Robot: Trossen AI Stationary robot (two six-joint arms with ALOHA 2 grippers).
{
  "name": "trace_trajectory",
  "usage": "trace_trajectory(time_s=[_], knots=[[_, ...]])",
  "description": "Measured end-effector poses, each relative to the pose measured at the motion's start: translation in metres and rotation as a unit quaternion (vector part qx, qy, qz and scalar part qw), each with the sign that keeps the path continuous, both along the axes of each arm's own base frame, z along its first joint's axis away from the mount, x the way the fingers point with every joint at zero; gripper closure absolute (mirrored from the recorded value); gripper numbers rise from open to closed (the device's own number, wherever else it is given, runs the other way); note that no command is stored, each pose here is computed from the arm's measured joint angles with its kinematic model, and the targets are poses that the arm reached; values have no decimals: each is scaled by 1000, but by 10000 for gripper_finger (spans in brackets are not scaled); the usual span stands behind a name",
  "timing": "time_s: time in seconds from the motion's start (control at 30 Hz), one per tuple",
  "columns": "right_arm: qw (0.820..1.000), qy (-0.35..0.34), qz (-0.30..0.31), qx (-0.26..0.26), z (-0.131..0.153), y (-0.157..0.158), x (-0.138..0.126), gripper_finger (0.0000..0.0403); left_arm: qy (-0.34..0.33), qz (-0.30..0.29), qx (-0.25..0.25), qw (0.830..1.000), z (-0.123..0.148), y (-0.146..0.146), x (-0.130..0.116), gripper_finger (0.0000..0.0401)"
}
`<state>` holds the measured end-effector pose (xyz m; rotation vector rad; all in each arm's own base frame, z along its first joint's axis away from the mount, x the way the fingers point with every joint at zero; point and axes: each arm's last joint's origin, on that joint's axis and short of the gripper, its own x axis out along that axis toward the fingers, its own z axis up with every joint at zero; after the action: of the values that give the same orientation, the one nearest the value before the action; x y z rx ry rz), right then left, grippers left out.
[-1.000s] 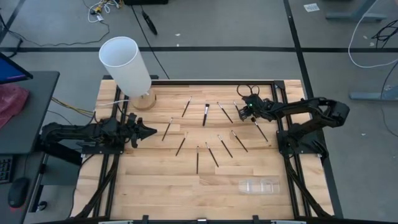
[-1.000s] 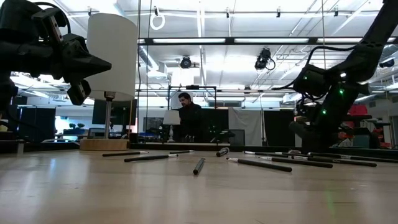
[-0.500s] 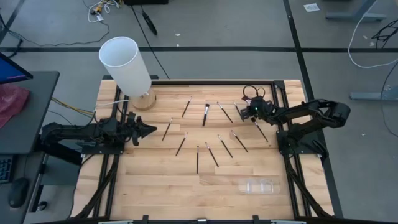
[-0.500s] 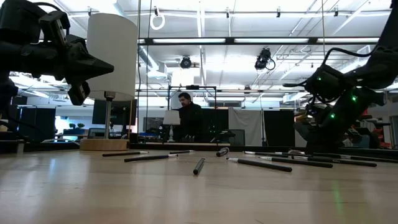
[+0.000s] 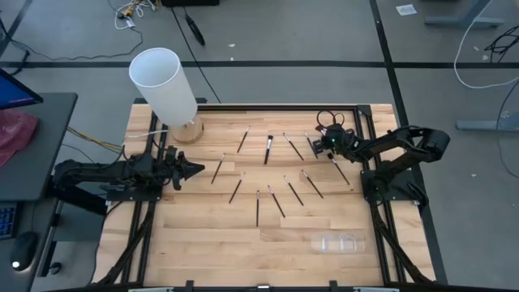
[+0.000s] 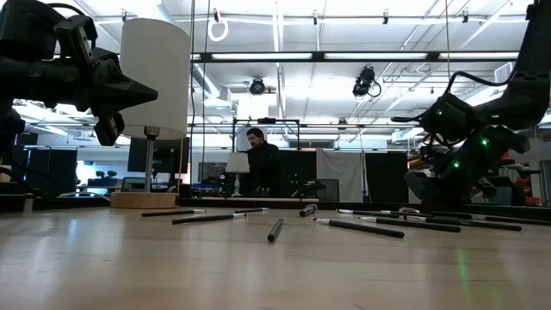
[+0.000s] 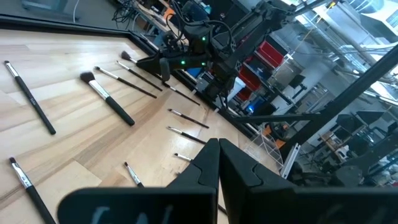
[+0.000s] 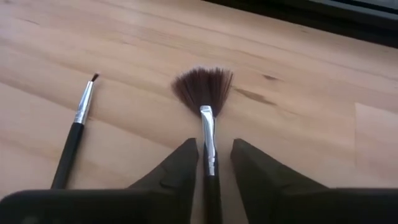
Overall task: Pick & Place Makeup Supplies
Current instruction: Put the silver makeup brush into the transparent organizer
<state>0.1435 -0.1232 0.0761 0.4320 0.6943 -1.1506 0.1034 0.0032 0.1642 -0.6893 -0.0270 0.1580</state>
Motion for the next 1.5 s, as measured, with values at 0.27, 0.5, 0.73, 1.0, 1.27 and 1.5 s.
trace_trajectory(time_s=[0.27,0.5,0.73,1.0,1.27,1.5], knots=[[1000,-4,6,0,-2,3,-4,272,0,0,0,1000,0,0,0,394],[1000,-22,8,-1,-5,7,-9,323,0,0,0,1000,0,0,0,394],[1000,-21,6,-7,-8,7,-8,374,0,0,0,1000,0,0,0,394],[1000,-12,15,-22,-10,13,-3,388,0,5,0,1000,0,0,0,394],[997,-21,64,-39,-8,24,7,389,1,39,17,999,1,2,0,394],[990,-47,116,-63,-2,25,15,391,8,39,58,997,1,2,0,394]])
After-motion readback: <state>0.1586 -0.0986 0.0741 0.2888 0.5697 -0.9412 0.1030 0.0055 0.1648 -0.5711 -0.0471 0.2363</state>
